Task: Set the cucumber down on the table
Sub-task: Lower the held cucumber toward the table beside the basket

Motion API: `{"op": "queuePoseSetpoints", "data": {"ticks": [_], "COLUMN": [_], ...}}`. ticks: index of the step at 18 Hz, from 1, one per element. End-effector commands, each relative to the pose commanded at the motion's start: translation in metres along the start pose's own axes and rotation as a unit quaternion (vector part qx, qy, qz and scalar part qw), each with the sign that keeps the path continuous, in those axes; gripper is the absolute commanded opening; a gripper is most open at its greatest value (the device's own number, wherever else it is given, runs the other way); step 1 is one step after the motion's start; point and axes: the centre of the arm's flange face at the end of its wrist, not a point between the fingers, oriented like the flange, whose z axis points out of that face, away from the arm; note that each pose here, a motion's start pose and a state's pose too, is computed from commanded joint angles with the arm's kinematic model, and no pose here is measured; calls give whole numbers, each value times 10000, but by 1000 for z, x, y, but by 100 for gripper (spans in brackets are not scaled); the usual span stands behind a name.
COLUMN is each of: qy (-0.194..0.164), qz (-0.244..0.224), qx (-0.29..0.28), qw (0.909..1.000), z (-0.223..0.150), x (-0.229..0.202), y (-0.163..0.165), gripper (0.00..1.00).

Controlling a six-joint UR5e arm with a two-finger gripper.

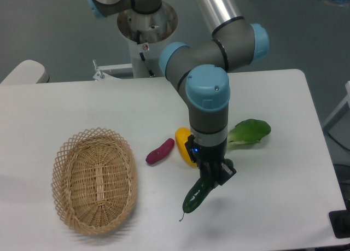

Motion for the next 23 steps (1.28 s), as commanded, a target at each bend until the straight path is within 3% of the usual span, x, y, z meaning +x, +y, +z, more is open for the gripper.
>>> {"op": "queuePoseSetpoints", "data": {"ticks": [4,9,12,23], "qy": [94,393,609,909], "qz": [-862,-1258,-1260,-1103], "qx": [-23,-215,-376,-507], "qw": [9962,9910,9894,9884], "z": [16,56,87,118], "x": [2,20,36,66], "y": [-9,-19,-23,-28], "gripper": [32,34,34,34]}}
